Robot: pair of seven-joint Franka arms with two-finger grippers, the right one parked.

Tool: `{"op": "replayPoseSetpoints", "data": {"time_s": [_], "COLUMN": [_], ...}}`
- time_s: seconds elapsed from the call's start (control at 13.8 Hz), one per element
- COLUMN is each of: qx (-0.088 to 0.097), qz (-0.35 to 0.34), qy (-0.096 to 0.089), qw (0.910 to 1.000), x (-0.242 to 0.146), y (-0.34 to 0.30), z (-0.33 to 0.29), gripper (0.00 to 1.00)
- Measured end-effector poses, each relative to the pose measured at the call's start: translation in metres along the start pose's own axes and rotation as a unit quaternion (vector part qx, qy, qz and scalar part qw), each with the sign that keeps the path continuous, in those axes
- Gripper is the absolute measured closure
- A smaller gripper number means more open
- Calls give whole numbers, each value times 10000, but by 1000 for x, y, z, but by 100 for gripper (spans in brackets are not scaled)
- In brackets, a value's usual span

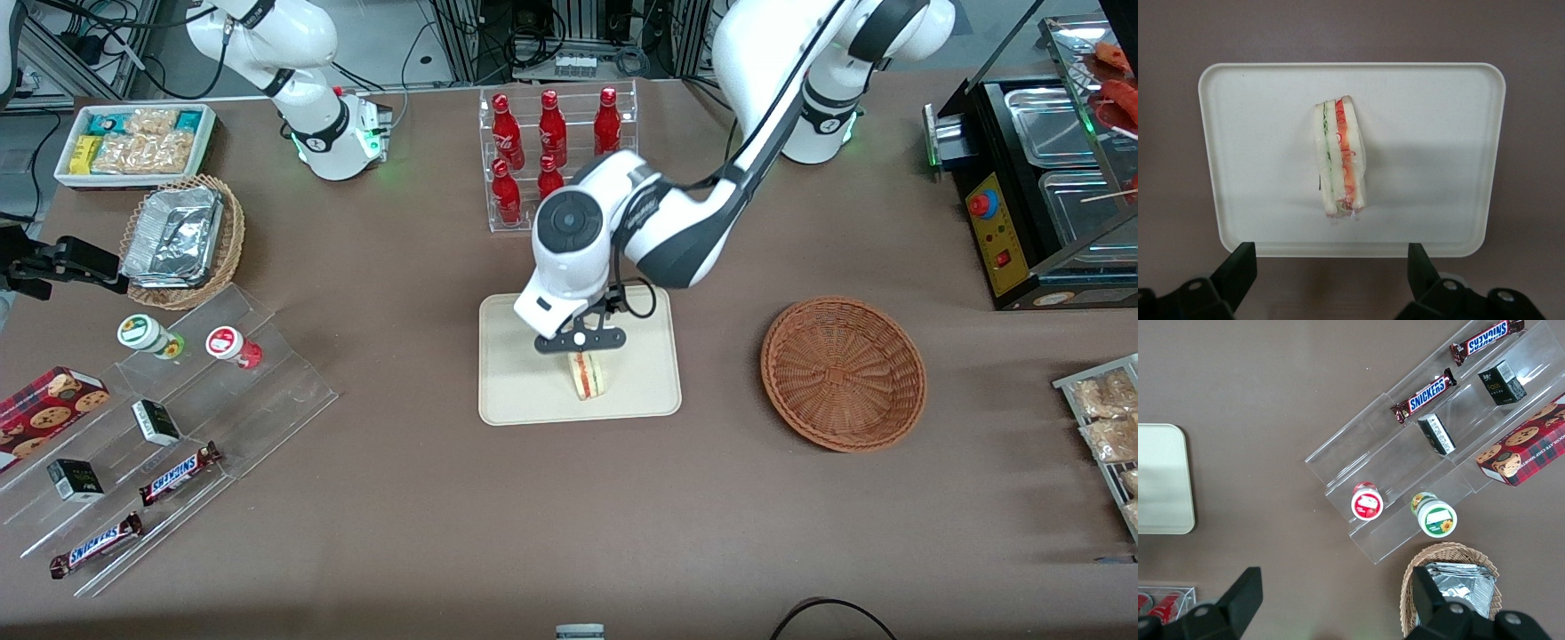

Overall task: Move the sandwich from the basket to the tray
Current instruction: 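Raise the open left gripper away from the sandwich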

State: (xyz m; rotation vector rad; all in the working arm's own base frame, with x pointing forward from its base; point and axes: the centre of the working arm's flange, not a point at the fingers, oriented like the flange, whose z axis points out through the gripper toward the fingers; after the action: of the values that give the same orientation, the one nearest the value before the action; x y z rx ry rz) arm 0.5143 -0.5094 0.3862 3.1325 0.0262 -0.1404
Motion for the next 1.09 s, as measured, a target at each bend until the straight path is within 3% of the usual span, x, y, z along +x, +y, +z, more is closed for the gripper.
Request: {"op": "replayPoseSetpoints", "data": {"time_s": [0.29, 0.72, 1.09], "qx": [67, 118, 136], "qz": [699, 1004, 1113], "qy": [2, -148, -185], "qw": [9975, 9948, 9935], "x": [23, 84, 90], "y": [-35, -156, -280], "z": [-21, -69, -111], "gripper": [0, 0, 0]}}
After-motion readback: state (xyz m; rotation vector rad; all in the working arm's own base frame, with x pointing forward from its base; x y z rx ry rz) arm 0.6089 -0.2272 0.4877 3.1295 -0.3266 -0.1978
